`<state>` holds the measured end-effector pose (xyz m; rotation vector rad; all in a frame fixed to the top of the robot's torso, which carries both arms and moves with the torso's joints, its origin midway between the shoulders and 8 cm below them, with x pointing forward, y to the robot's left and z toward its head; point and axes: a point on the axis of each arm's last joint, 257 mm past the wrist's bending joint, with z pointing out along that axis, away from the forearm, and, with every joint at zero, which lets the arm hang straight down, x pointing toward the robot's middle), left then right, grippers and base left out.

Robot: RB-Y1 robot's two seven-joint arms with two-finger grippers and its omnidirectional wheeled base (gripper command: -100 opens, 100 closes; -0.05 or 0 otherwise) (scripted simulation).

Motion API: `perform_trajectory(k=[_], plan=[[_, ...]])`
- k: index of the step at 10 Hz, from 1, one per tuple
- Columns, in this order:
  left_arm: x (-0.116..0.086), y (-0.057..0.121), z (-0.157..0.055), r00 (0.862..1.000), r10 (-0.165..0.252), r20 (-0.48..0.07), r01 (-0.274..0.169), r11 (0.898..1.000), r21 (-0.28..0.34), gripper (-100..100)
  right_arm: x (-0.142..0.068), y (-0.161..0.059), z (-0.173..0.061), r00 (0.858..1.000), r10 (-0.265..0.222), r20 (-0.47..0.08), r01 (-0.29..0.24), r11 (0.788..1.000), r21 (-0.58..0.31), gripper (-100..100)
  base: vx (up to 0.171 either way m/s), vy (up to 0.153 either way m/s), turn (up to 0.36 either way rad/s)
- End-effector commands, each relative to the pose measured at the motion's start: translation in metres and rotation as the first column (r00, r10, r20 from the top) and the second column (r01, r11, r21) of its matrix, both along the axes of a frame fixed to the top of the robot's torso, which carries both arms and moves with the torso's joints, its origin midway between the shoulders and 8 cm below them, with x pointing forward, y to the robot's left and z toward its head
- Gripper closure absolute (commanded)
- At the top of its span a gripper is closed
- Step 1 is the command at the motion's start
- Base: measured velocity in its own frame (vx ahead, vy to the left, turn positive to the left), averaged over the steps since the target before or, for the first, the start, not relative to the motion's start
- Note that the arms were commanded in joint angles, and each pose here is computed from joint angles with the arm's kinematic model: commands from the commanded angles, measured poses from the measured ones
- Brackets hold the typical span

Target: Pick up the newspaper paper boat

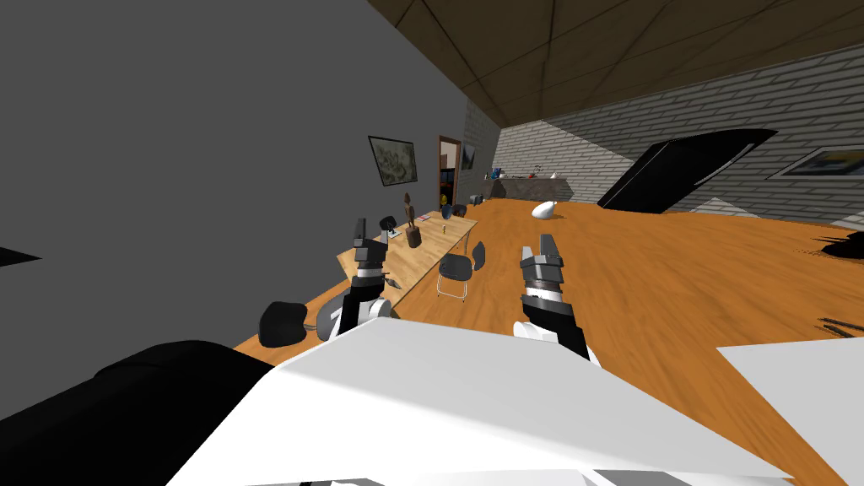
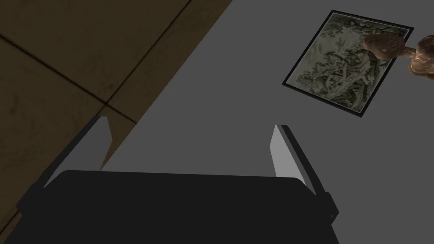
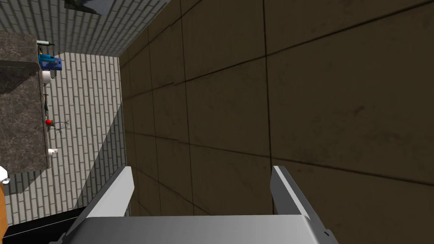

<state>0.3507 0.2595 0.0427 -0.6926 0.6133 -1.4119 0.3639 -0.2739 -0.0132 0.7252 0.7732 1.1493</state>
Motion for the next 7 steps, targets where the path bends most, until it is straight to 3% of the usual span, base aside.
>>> perform_trajectory(k=[1, 4, 7], plan=[[0.005, 0.000, -0.007, 1.000, 0.003, -0.022, -0.002, 0.999, 0.049, -100, 0.000, 0.000, 0.000, 1.000, 0.000, 0.000, 0.000, 1.000, 0.000, 0, -0.022, 0.017, 0.008], [0.017, 0.011, -0.026, 0.996, 0.051, -0.077, -0.039, 0.988, 0.149, -100, 0.000, 0.000, 0.000, 1.000, 0.000, 0.000, 0.000, 1.000, 0.000, 0, -0.105, 0.050, 0.016], [0.030, 0.035, -0.051, 0.980, 0.142, -0.138, -0.106, 0.965, 0.241, -100, 0.000, 0.000, 0.000, 1.000, 0.000, 0.000, 0.000, 1.000, 0.000, 0, -0.182, 0.106, 0.028]])
